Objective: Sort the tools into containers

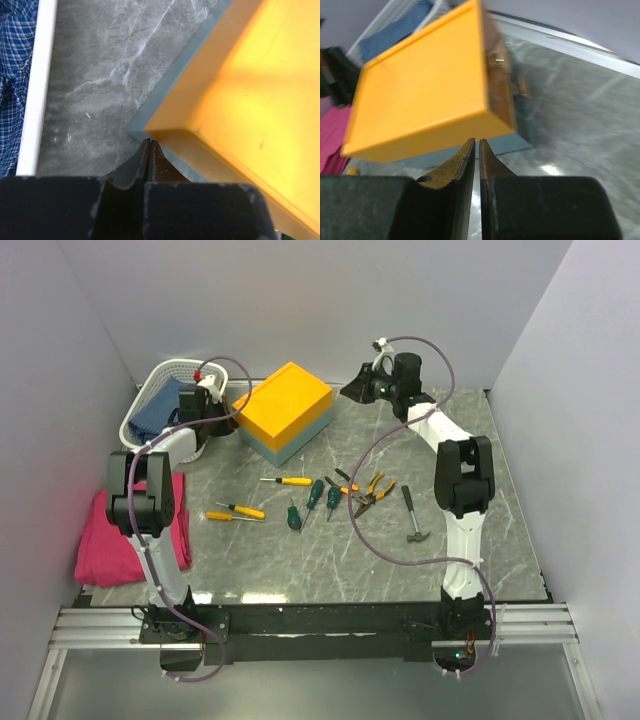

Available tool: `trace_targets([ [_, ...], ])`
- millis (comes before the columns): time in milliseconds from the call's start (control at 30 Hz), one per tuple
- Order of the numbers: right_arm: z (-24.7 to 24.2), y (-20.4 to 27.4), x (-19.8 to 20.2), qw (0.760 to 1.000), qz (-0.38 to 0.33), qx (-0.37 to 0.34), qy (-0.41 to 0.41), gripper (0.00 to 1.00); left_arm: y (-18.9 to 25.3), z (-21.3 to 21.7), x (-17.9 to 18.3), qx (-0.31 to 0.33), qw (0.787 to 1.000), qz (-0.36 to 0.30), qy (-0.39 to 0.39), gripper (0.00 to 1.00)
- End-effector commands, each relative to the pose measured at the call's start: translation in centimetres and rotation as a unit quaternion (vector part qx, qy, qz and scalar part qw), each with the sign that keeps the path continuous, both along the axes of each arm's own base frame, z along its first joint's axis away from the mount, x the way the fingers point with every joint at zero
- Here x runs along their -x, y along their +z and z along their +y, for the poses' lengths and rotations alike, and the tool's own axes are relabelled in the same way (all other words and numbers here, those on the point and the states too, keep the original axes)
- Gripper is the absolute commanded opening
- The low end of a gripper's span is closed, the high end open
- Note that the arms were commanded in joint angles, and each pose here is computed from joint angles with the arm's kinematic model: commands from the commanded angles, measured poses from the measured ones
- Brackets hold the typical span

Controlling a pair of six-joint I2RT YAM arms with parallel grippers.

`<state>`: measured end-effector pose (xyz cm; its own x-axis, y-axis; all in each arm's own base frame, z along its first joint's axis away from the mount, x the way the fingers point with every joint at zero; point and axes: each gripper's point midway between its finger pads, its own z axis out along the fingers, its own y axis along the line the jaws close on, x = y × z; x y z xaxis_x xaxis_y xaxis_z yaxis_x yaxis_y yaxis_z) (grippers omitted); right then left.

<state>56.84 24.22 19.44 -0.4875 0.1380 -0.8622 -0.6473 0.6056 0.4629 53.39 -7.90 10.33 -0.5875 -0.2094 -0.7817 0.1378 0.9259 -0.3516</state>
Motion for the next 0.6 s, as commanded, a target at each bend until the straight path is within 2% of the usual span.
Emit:
trace_targets([
  [0,-2.1,0.3,-4.4,0.996,-0.027,0.002,-0.086,0.13,1.6,0.2,-1.6,0.016,0.999,-0.025,0.018,0.01],
  [133,-2.8,0.5,-8.5,0.987,-0.064,0.005,-0.150,0.13,1.5,0.4,-1.0,0.008,1.000,-0.017,0.019,0.01],
  [167,-2.3,-1.6,-9.4,0.986,-0.057,0.012,-0.156,0.13,1.3,0.4,-0.8,0.007,1.000,-0.013,0.019,0.01],
  [200,-1.9,-0.2,-10.3,0.985,-0.076,0.006,-0.158,0.13,1.3,0.5,-0.7,0.005,1.000,-0.012,0.019,0.01],
  [333,0.8,-0.4,-11.7,0.985,-0.072,-0.038,-0.153,0.15,2.0,0.7,-0.4,-0.001,1.000,-0.013,0.020,0.01],
  [433,4.1,0.1,-10.8,0.989,-0.084,-0.049,-0.111,0.17,2.3,0.9,-0.8,-0.008,1.000,-0.018,0.020,0.01],
  [533,6.6,-0.2,-8.0,0.996,-0.051,-0.069,-0.040,0.16,2.3,1.2,-1.8,-0.012,0.999,-0.024,0.025,0.01],
  [567,7.2,-1.5,-6.9,0.997,-0.029,-0.068,-0.022,0.13,2.5,1.3,-2.2,-0.012,0.999,-0.028,0.026,0.01],
])
